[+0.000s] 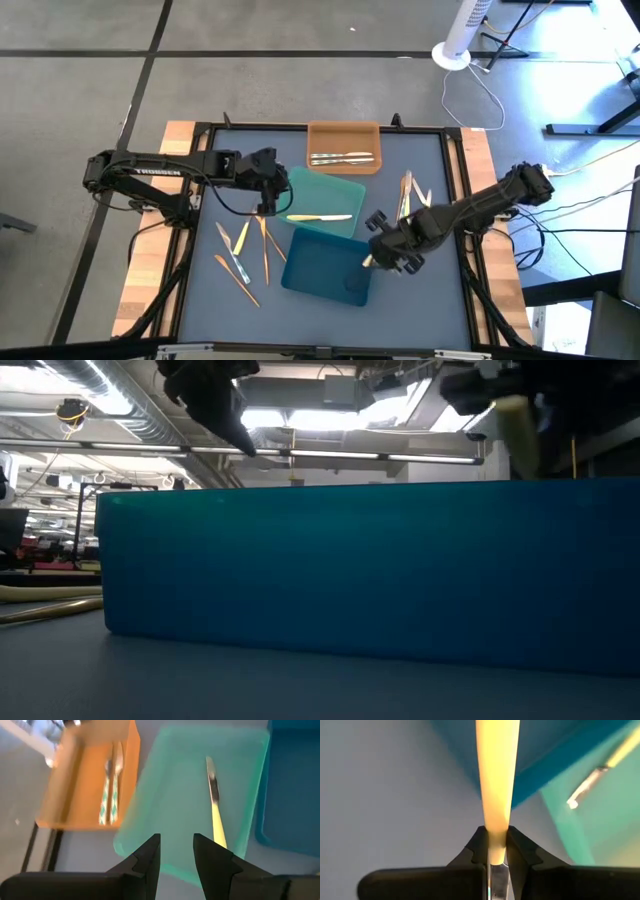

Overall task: Sort silverware by color (type)
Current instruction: Put the yellow knife into the green bin

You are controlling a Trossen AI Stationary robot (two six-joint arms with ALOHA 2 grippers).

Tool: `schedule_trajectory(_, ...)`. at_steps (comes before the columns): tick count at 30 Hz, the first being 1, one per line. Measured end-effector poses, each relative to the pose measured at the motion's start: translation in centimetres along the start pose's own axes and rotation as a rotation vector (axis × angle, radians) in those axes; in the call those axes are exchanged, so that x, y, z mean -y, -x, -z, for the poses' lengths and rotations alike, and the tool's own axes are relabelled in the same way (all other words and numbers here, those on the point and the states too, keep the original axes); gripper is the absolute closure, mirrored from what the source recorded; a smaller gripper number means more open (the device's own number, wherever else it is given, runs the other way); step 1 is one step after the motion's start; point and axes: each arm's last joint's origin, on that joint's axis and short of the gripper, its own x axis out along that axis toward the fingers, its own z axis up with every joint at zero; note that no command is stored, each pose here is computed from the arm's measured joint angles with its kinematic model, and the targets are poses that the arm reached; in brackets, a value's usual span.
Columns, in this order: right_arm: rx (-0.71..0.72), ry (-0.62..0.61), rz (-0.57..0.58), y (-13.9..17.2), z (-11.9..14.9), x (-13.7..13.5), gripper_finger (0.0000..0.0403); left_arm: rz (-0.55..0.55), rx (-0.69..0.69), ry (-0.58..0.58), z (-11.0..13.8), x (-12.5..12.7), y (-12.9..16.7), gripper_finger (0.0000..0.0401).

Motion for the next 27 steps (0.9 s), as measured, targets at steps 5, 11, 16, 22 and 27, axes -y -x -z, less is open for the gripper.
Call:
schedule_trajectory(5, 0.072, -0.109, 0.065, 1.3, 0.1, 3.3, 0.0373, 0.013, -0.072, 0.035, 0.7, 0.1, 0.1, 0.0291)
schedule_trajectory(11, 0.188, -0.227, 0.167, 2.5, 0.4, 7.1, 0.0373, 0.019, -0.143, 0.097, 1.4, 0.2, 0.2, 0.0291)
schedule_trajectory(16, 0.269, -0.312, 0.255, 2.8, 1.1, 10.0, 0.0373, 0.016, -0.203, 0.176, 2.0, 0.3, 0.2, 0.0291)
schedule_trajectory(22, 0.331, -0.393, 0.327, 2.5, 2.2, 12.9, 0.0373, 0.008, -0.257, 0.250, 2.5, 0.4, 0.4, 0.0291)
schedule_trajectory(27, 0.411, -0.428, 0.342, 1.9, 2.4, 14.9, 0.0373, 0.004, -0.263, 0.278, 2.5, 0.4, 0.4, 0.0291)
